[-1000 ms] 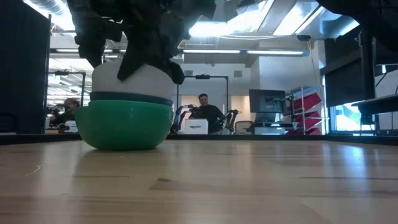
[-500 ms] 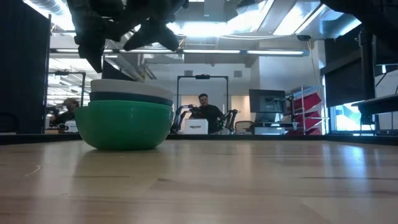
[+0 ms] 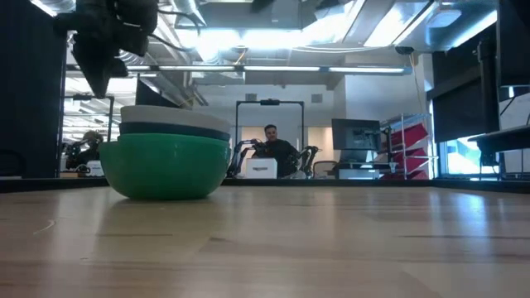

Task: Nest bowls inside each other
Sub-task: Stack the pink bowl on top of the white bowl

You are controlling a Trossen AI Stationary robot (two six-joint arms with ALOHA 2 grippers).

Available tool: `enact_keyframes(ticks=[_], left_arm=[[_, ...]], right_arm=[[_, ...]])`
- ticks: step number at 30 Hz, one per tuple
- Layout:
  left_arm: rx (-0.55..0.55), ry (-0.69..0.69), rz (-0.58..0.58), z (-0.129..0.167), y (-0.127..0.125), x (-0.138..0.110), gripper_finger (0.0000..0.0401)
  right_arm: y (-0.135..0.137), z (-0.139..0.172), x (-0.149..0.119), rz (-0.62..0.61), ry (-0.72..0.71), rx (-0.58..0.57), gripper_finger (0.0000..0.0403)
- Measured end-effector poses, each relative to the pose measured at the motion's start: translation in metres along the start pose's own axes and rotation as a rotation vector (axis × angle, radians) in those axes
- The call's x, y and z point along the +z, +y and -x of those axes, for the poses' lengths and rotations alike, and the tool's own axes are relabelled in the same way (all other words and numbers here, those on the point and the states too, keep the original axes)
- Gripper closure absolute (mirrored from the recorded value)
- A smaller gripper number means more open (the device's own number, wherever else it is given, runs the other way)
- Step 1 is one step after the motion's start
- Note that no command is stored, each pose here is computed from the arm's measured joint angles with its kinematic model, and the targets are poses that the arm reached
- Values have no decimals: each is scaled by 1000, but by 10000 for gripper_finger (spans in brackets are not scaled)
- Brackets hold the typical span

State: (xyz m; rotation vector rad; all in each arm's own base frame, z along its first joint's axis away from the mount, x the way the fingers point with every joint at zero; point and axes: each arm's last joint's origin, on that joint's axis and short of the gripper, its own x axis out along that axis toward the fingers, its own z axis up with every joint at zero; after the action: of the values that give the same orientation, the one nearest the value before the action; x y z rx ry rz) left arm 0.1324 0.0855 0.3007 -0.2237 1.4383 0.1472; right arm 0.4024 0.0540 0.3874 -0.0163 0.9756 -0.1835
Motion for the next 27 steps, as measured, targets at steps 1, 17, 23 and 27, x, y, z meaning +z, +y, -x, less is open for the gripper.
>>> enact_keyframes(ticks=[1,17,23,27], left_arm=[[-24,4,-11,0,-6,0,369],[-213,65,-298,6,-120,-26,288],[-244,108,-387,-5,-171,-34,288],[-274,109,-414,-20,-208,-34,288]], right_arm=[[7,11,-5,-17,-9,-33,249],[72,152,-109,-287,-434,-366,249],[101,133,-160,-363,-481,-343,249],[119,116,-191,-434,-506,-314,249]])
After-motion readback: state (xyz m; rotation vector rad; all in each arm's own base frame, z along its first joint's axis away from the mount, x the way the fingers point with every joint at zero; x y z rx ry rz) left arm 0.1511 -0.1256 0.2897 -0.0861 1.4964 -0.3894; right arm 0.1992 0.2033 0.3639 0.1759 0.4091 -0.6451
